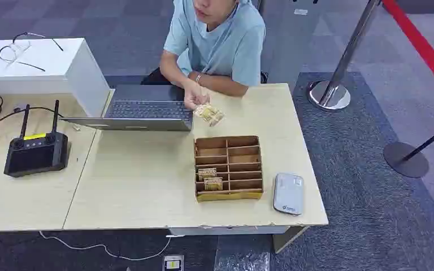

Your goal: Pass the card to the sensor for recognition and then transmit it.

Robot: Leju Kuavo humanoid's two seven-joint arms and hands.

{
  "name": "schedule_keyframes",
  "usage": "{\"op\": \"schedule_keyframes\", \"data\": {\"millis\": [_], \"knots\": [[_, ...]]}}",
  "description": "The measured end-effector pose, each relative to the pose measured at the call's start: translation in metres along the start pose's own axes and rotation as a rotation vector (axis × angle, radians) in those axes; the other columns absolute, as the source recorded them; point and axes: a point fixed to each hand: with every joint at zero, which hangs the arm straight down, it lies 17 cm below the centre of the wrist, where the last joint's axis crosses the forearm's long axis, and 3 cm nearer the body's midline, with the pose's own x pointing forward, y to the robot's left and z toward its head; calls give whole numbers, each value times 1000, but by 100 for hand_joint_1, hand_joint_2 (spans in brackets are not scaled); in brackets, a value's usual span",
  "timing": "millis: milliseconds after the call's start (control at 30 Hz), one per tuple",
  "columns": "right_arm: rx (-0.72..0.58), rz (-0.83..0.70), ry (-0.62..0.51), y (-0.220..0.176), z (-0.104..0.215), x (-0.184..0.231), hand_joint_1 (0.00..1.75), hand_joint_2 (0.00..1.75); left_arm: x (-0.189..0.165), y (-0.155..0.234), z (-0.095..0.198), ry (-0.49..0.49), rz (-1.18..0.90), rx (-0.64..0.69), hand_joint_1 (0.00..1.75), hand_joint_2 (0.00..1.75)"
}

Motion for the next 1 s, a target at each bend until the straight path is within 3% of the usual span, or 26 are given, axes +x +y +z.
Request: {"op": "schedule_keyframes", "data": {"millis": [233,333,400,767,900,1000], "knots": [[-172,65,-87,-81,-33,26,0,175,3,-7,1,-22,-5,-16,0,0],[-239,208,-114,-97,-35,28,0,175,2,-9,1,-16,-5,-26,0,0],[-257,216,-135,-99,-33,33,0,175,0,-8,1,-11,-7,-20,0,0],[-268,-227,-125,-131,-43,40,0,175,-2,6,-1,3,-27,46,0,0],[-310,-294,-64,-155,-45,22,0,175,-4,7,-1,13,-26,55,0,0],[-364,-283,-117,-181,-40,28,0,175,-4,6,-1,14,-29,57,0,0]]}}
